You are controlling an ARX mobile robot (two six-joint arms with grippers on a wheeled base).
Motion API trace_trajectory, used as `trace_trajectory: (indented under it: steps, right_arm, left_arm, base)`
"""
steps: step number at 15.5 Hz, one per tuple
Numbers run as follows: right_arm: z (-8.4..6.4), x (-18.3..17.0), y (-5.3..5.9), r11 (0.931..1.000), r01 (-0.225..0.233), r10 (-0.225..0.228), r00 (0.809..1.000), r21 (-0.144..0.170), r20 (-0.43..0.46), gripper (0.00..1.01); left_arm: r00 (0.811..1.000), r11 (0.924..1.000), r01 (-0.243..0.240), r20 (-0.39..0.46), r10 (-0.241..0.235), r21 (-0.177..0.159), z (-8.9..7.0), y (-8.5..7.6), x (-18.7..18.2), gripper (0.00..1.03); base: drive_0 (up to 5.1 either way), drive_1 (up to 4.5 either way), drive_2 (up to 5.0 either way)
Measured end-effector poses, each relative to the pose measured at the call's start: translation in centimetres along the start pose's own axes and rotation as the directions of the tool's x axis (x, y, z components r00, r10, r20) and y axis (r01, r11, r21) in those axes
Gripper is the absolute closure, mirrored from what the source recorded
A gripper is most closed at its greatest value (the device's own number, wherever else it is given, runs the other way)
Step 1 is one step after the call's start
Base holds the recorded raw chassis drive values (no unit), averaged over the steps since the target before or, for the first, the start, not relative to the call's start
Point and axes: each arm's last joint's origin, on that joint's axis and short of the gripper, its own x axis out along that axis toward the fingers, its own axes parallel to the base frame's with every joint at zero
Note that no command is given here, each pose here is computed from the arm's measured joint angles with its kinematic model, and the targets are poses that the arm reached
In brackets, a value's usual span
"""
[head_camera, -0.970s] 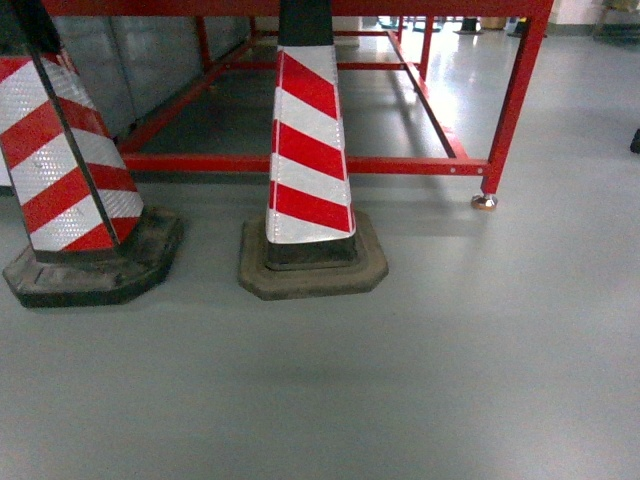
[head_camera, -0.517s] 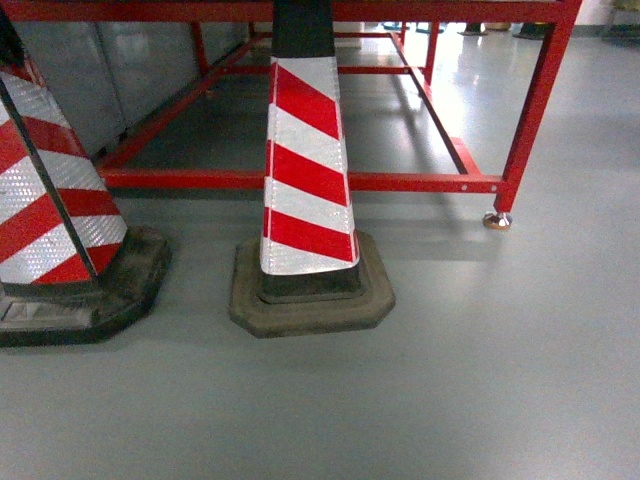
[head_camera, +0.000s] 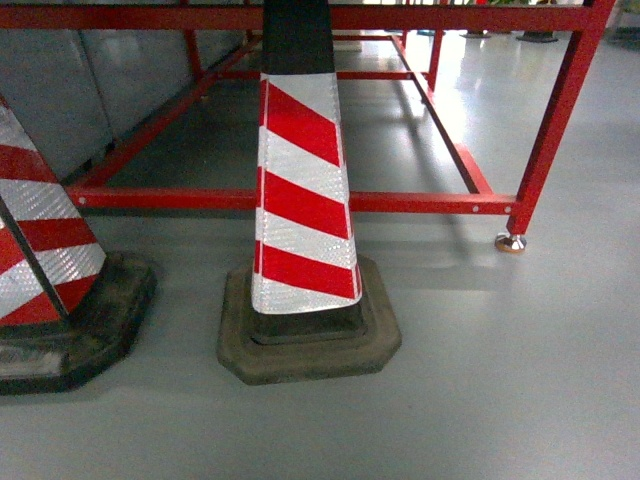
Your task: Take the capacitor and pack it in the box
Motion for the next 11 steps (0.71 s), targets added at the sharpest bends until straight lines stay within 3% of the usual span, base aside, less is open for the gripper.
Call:
trace_trajectory:
  steps: [3,11]
  right_arm:
    - [-0.02,0.0,0.0,1.0,0.0,0.0,1.0,0.0,-0.003,0.03]
    - [0.0,0.0,0.0,1.0,0.0,0.0,1.0,0.0,-0.001,0.03]
  left_arm:
    - [1.0,1.0,0.0,-0.001,0.0,0.0,-0.01,0.0,0.0,0.59]
    - [1.0,1.0,0.0,0.0,0.0,0.0,0.0,0.0,0.0,0.59]
  base:
    - [0.0,3.2,-3.2]
    - [0.0,0.0,0.0]
